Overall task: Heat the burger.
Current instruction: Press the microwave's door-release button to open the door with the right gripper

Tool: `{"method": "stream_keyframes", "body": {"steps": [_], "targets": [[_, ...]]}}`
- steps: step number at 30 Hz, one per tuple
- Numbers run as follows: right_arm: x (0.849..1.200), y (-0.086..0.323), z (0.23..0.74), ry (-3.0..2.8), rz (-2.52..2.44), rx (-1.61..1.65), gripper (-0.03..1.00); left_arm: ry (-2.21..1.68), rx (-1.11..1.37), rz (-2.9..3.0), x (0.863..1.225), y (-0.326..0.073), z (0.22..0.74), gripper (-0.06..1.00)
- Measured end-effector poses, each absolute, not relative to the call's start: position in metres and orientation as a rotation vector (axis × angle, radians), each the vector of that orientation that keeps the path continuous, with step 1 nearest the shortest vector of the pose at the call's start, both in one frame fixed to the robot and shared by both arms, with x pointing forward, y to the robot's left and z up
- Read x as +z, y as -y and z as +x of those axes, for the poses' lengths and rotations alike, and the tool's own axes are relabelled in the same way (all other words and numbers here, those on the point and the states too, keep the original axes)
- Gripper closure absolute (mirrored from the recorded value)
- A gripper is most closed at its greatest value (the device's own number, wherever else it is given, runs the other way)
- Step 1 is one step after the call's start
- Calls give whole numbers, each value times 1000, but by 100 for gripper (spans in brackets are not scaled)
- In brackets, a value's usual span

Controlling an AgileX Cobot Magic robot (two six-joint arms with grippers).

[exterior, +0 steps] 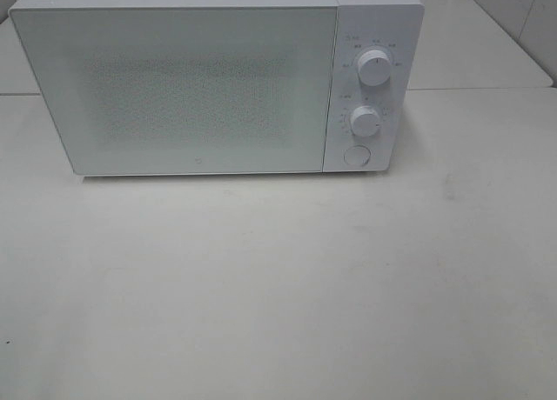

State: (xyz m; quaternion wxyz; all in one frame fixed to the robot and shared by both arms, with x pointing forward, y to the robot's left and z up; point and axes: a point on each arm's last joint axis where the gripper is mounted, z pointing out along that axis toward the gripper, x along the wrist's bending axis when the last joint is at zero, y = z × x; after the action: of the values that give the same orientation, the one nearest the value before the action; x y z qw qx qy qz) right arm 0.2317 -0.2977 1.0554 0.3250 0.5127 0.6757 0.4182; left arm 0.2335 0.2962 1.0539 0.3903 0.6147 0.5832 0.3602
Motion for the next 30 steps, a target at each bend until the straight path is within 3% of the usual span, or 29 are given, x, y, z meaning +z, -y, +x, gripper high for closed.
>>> {"method": "stream_keyframes", "body": {"steps": [20,30], "targets": [[1059,297,234,-1746,1354,1115,20,-1482,915,1562,1054,-296,234,-3],[1080,286,285,-1702,1338,1147,20,-1482,915,1562,1054,-296,234,-3]]}}
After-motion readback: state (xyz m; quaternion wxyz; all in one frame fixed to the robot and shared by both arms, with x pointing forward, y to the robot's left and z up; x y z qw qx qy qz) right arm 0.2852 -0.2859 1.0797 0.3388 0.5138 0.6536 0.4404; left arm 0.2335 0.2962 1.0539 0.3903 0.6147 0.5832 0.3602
